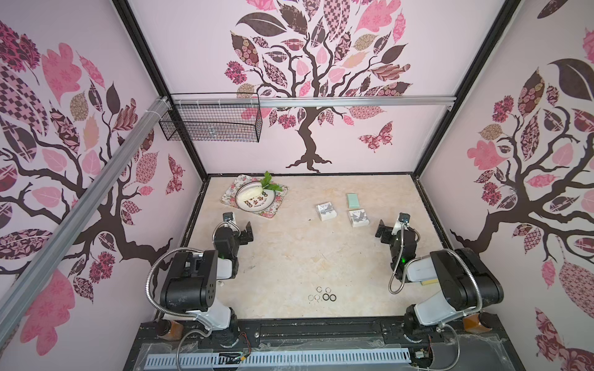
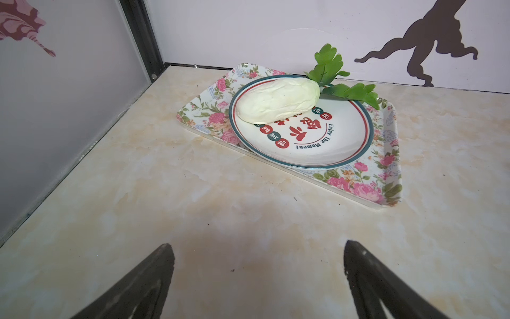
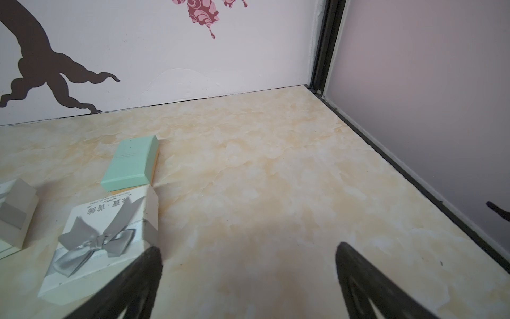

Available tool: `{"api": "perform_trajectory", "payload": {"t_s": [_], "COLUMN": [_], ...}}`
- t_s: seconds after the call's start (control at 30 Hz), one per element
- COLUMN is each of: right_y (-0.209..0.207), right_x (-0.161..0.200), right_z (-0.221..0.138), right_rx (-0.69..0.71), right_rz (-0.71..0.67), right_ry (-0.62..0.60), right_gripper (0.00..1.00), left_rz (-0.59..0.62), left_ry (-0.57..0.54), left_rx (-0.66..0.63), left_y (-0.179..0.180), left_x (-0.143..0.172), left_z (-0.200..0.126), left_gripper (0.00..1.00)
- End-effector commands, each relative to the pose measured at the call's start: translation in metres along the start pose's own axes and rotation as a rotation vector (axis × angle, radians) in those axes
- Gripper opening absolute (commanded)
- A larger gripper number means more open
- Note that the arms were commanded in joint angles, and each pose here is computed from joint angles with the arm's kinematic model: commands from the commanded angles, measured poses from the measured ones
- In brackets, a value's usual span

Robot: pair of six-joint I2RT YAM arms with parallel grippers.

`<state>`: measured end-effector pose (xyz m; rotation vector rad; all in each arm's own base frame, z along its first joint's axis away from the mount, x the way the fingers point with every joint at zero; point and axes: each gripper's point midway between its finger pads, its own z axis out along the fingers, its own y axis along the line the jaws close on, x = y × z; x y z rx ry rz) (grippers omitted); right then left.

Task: Take the rings out of the lift-off lid box
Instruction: Reset both arms

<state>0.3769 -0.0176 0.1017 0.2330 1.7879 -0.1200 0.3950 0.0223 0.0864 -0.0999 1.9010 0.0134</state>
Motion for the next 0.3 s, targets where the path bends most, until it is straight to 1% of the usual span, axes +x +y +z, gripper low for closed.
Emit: {"api": "perform_trajectory", "payload": {"t_s": [0.0,0.27], "right_y": [0.0019,0.0021], "right_x": [-0.0127,-0.0127], "right_z": [0.0024,0.0023], "right_rx": [-0.007,-0.008], "right_rz": [0.019,0.019], "right_ry": [-0.039,-0.038], "right_gripper": [1.0,1.0], "left_rz": [0.02,0.023], "left_ry": [-0.062,-0.061], "left_rx": [0.001,-0.001], "left_y": [-0.0017,-0.0022], "left_x": [-0.0195,-0.0195], "left_z": [0.0018,0.002], "left_gripper": [0.98,0.98]}}
